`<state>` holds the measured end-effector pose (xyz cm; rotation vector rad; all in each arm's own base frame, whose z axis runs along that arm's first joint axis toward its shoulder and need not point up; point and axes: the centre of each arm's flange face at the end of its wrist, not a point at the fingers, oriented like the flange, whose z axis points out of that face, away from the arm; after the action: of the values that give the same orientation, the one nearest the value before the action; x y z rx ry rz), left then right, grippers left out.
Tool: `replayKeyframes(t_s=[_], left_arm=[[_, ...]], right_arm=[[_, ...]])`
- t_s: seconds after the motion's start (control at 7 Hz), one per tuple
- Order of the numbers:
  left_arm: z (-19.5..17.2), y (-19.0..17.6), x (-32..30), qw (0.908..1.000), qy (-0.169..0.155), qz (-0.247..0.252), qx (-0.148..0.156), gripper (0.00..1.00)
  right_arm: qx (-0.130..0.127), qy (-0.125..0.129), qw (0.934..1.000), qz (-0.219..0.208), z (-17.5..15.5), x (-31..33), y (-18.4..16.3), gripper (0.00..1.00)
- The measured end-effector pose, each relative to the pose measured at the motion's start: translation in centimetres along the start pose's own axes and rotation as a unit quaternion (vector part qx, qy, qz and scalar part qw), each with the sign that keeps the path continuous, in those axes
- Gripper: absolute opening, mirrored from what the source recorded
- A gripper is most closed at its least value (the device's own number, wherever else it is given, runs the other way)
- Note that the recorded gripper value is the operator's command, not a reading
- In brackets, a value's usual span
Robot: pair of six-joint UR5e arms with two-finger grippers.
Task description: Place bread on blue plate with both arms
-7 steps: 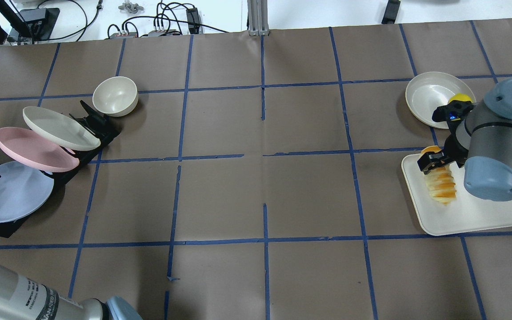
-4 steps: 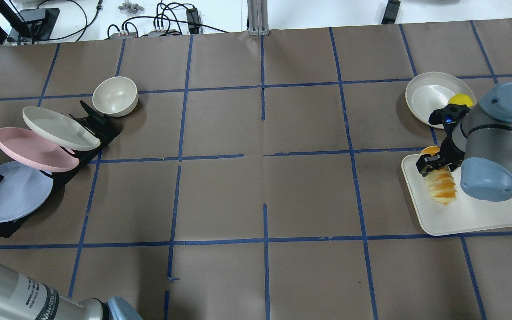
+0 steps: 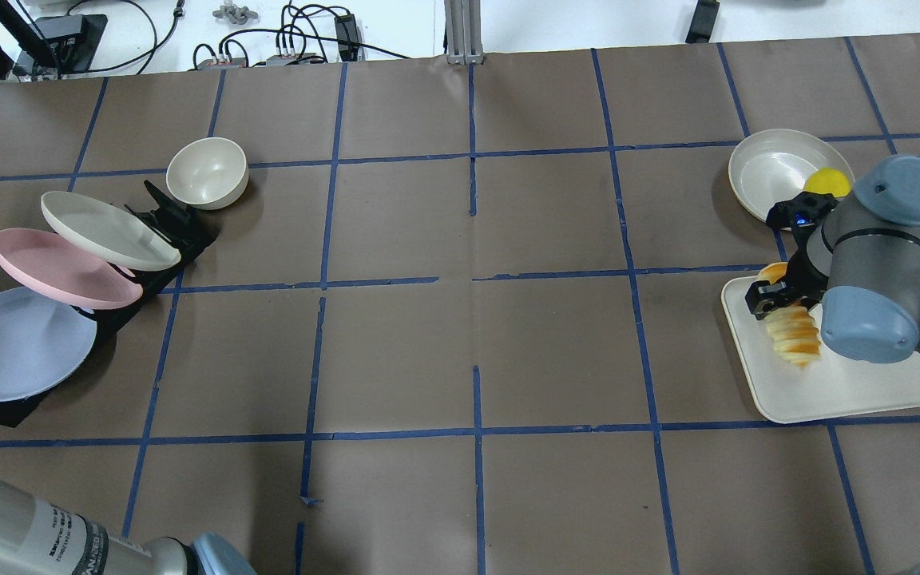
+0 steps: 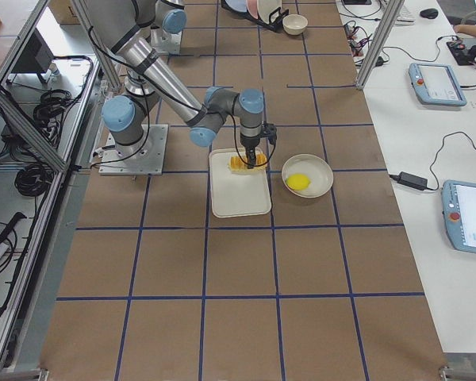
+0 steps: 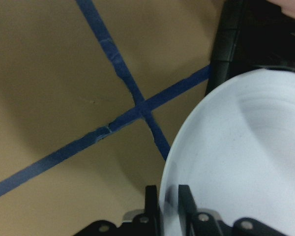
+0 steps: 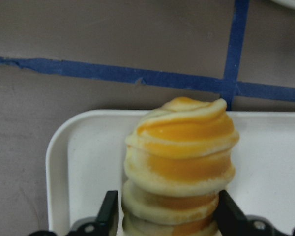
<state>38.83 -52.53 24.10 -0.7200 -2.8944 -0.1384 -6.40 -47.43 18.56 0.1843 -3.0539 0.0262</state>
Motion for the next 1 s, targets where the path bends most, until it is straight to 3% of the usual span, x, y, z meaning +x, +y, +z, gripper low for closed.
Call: replayKeyframes(t_s=[0.43, 0.71, 1.0], left_arm=[[-9.3, 2.3, 5.8, 0.9999, -0.011, -0.003, -0.009, 0.02], [-16.4, 4.1, 13.5, 0.9995, -0.006, -0.023, -0.019, 0.02], [-17.9, 2.3, 20.5, 0.9971, 0.013, -0.073, -0.015, 0.02]], right_arm=[[0.003, 0.006, 1.0000, 0.001, -0.5, 0.1, 0.0, 0.26], [0.012, 0.014, 0.9998, 0.002, -1.7, 0.3, 0.0, 0.26], [0.024, 0.021, 0.9995, 0.002, -3.3, 0.2, 0.1, 0.26]])
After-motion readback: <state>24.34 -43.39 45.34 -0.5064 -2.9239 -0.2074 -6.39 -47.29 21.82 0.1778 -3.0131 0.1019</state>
